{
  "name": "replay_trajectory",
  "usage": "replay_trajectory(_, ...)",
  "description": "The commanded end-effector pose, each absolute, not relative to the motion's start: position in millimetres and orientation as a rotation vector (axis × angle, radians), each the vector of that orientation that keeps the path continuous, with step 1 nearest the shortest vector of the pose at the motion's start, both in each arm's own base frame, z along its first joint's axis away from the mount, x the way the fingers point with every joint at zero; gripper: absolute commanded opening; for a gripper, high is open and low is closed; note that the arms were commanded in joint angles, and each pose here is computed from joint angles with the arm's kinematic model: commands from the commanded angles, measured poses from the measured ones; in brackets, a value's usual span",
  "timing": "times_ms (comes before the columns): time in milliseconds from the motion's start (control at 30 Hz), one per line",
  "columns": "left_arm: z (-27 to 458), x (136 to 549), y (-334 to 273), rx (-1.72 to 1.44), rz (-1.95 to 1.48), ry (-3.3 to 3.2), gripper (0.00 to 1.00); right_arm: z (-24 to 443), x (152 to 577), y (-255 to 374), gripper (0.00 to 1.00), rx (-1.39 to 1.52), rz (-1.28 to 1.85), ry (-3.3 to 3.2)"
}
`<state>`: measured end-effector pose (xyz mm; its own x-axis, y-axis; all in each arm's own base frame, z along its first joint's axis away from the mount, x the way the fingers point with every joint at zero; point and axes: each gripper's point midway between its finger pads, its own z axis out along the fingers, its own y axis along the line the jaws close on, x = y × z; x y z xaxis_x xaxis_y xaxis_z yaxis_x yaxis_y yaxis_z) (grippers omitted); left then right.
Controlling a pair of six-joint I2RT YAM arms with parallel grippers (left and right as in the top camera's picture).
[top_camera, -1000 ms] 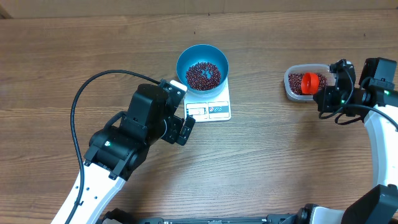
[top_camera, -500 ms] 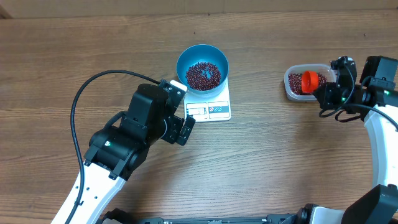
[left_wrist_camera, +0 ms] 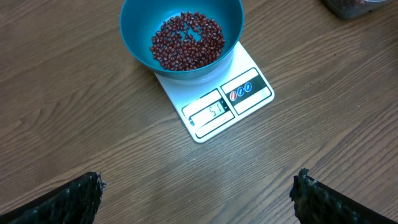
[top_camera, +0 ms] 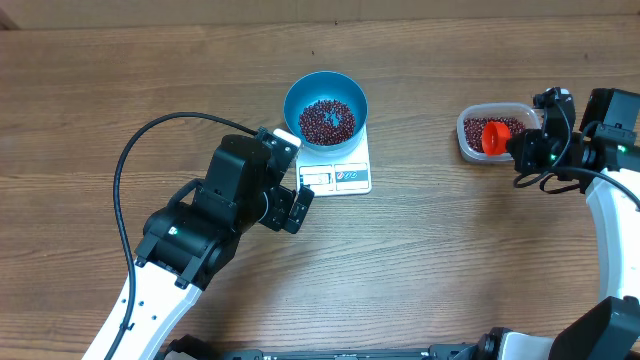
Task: Scoop item into bowl and weigh 150g on scale
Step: 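Dip the orange cup into the red beans in the tub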
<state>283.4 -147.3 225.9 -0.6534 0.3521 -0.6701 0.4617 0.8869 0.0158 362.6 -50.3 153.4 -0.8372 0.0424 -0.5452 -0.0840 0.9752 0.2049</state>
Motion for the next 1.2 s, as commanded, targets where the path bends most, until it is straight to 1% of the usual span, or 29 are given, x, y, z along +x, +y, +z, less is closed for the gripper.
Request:
replay_trajectory(0,234.8,284.1,-148.3,0.593,-0.216,2.317,1.0,151.5,363.0,-49.0,0.13,-0.029,0.311,2.54)
replay_trajectory(867,234.8,284.1,-148.3,0.593,-0.216,2.317,1.0,156.9,371.8,-51.8,0.15,-0.041,0.29,2.499)
replay_trajectory(900,234.7,284.1,-148.3,0.593,-0.216,2.318,1.0,156.9,371.8,-51.8,0.15,-0.042,0.29,2.499)
replay_trajectory(967,234.8,284.1,-148.3,0.593,-0.216,2.317,1.0,156.9,371.9,-51.8,0.2,-0.042,0.29,2.499)
replay_trajectory(1000,234.8,284.1,-148.3,0.593,-0.216,2.317,1.0,157.0,372.0,-51.8,0.1,-0.042,0.29,2.498)
replay_trajectory(1033,234.8,284.1,-148.3,0.593,-0.216,2.318,1.0,157.0,372.0,-51.8,0.05,-0.042,0.29,2.498)
replay_trajectory(1100,234.8,284.1,-148.3,0.593,-0.216,2.317,1.0,157.0,372.0,-51.8,0.05,-0.042,0.29,2.498)
replay_trajectory(1133,234.7,284.1,-148.3,0.593,-0.216,2.318,1.0,157.1,372.1,-51.7,0.11,-0.042,0.291,2.498)
replay_trajectory(1167,234.8,284.1,-148.3,0.593,-0.216,2.317,1.0,157.3,372.2,-51.3,0.12,-0.043,0.294,2.496)
